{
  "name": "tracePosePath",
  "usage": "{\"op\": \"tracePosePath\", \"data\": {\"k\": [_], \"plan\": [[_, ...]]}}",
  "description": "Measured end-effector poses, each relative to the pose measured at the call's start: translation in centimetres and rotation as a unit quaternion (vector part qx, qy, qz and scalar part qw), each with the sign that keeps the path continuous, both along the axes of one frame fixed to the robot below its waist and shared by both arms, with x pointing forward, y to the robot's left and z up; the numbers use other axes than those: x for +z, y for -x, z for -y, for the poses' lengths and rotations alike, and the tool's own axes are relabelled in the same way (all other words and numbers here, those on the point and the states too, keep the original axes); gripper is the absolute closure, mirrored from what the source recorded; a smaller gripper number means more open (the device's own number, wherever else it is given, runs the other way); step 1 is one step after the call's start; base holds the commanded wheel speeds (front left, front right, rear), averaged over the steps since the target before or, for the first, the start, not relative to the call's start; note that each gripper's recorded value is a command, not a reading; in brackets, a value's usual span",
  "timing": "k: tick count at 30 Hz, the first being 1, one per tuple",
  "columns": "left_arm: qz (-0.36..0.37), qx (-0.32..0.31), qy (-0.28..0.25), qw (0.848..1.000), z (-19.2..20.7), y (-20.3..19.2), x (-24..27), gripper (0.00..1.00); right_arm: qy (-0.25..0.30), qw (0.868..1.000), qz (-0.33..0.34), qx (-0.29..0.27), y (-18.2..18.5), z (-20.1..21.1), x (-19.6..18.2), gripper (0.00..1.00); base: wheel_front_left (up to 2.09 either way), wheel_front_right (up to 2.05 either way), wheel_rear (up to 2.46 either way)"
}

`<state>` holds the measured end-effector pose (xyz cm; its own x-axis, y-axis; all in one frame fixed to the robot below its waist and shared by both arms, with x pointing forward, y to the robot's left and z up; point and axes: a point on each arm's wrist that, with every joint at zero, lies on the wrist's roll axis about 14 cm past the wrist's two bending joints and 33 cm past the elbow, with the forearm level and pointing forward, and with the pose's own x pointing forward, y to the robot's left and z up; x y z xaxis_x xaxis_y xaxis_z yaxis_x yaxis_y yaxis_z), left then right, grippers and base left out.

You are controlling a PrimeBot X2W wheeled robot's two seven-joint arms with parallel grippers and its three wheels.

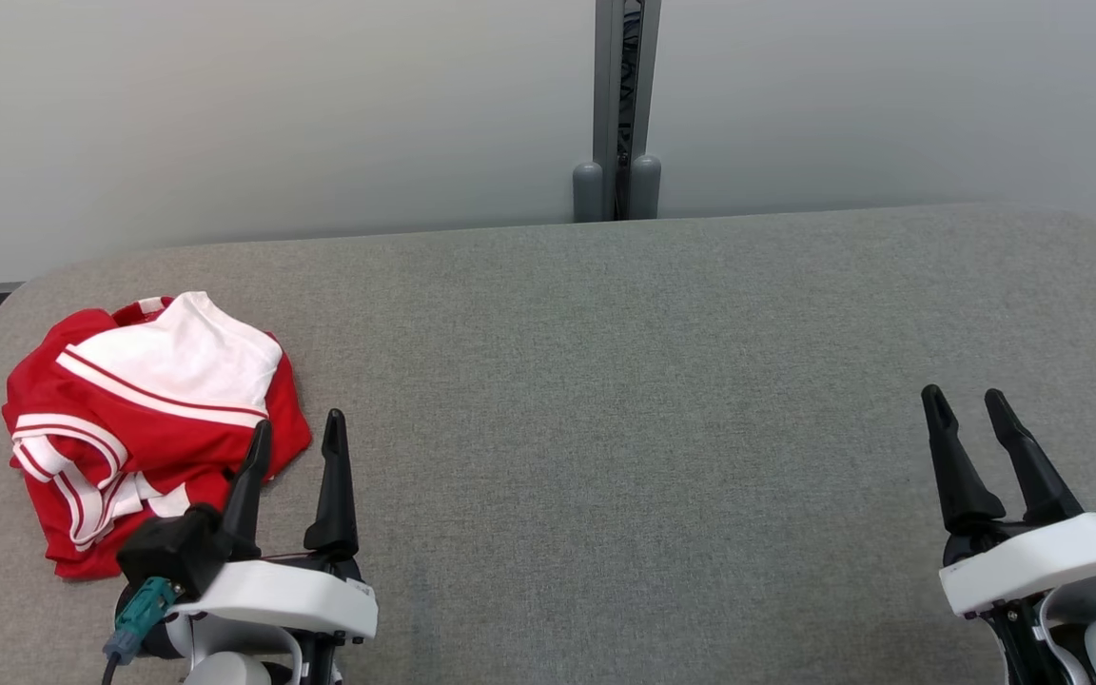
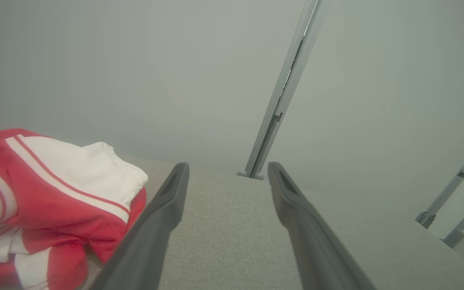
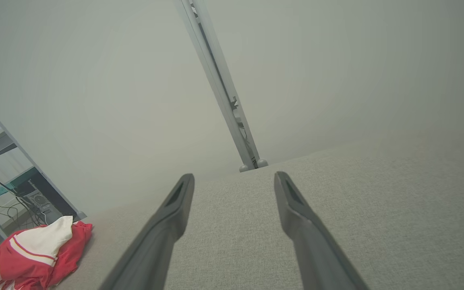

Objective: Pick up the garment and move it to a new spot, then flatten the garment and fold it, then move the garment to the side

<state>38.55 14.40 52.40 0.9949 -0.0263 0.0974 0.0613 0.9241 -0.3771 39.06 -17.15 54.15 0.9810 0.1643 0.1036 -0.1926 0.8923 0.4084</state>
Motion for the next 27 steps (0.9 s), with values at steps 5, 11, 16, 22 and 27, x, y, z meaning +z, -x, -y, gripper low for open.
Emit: {"op": "tracePosePath", "data": {"k": [5, 11, 16, 22, 27], "plan": [[0.004, 0.0, -0.023, 1.0, 0.1, -0.1, 0.2, 0.0, 0.025, 1.0, 0.012, 0.006, 0.1, -0.5, 0.2, 0.0, 0.0, 0.0, 0.0], [0.011, 0.002, -0.05, 0.999, 0.1, -0.4, 0.4, 0.0, 0.053, 0.998, 0.026, 0.009, 0.2, -0.8, 0.4, 0.0, 0.0, 0.0, 0.0], [0.013, 0.004, -0.065, 0.998, 0.1, -0.4, 0.4, 0.0, 0.068, 0.997, 0.037, 0.009, 0.3, -0.9, 0.7, 0.0, 0.0, 0.0, 0.0], [0.015, 0.006, -0.089, 0.996, 0.1, -0.4, 0.4, 0.0, 0.086, 0.995, 0.048, 0.014, 0.4, -1.4, 0.8, 0.0, 0.0, 0.0, 0.0], [0.02, 0.007, -0.106, 0.994, 0.2, -0.4, 0.7, 0.0, 0.101, 0.993, 0.059, 0.017, 0.5, -1.6, 1.0, 0.0, 0.0, 0.0, 0.0]]}}
